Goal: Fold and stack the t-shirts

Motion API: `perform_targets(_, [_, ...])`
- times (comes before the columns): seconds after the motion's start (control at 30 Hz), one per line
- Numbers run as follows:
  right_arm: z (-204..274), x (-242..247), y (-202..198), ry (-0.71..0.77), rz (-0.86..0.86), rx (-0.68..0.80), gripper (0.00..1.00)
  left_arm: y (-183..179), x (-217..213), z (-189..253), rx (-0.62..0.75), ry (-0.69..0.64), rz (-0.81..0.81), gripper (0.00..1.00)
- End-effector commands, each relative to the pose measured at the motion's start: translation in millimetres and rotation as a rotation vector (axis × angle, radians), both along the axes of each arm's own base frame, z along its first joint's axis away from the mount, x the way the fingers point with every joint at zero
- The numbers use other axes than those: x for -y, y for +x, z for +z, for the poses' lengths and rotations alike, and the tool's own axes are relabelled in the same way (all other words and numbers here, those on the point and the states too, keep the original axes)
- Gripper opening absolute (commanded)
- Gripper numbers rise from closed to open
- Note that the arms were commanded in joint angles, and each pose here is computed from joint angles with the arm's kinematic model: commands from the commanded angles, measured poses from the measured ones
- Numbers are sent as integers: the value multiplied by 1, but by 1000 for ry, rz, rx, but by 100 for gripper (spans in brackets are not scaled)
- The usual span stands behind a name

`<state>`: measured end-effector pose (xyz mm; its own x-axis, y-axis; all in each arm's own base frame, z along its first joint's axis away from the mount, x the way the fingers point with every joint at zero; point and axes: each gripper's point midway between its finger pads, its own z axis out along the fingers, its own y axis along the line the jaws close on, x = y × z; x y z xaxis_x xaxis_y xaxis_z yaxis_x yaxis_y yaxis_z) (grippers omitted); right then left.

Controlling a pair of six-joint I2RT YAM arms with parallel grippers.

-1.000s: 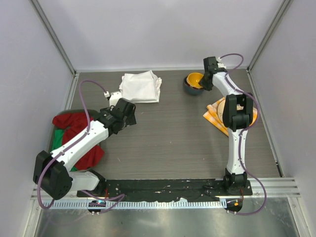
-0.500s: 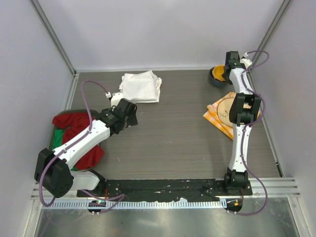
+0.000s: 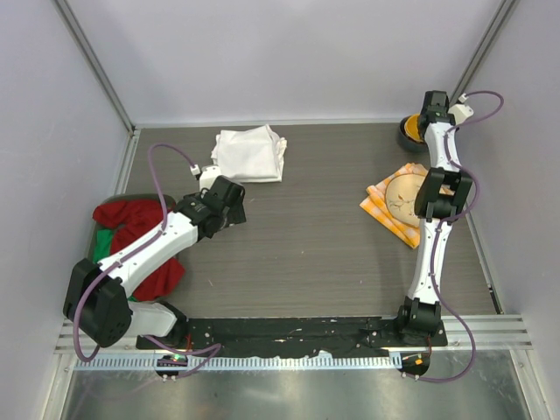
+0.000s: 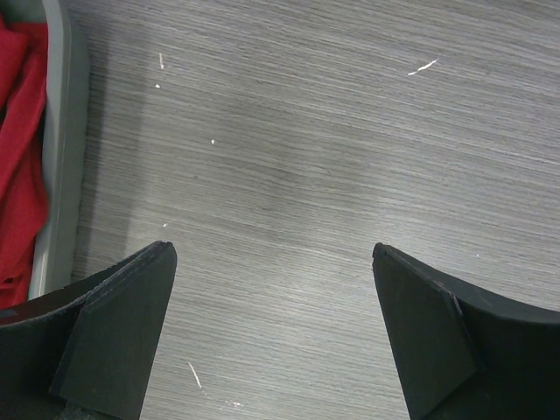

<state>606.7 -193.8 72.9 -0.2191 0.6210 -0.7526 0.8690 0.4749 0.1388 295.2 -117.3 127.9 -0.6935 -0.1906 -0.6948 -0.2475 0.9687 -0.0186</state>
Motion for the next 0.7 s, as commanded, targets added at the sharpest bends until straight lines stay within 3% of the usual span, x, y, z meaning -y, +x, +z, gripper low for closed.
perform_targets(0.0, [-39,15,-32,-35,17,-202,18,8,2,8,49,-11,16,100])
perform_targets(0.07, [-37,13,-30,-25,28,-196,28,8,1,7,49,-5,15,100])
perform_targets(0.1, [-37,13,-30,-22,28,-194,38,7,1,6,48,-4,17,100])
perform_targets(0.23, [-28,12,-29,-23,37,-178,53,7,2,3,44,-7,15,100])
perform_targets(0.43, [-2,10,-27,-25,40,-133,65,7,2,4,46,-11,10,100])
perform_targets(0.67, [66,4,-26,-54,59,-24,76,5,1,9,61,-23,13,100])
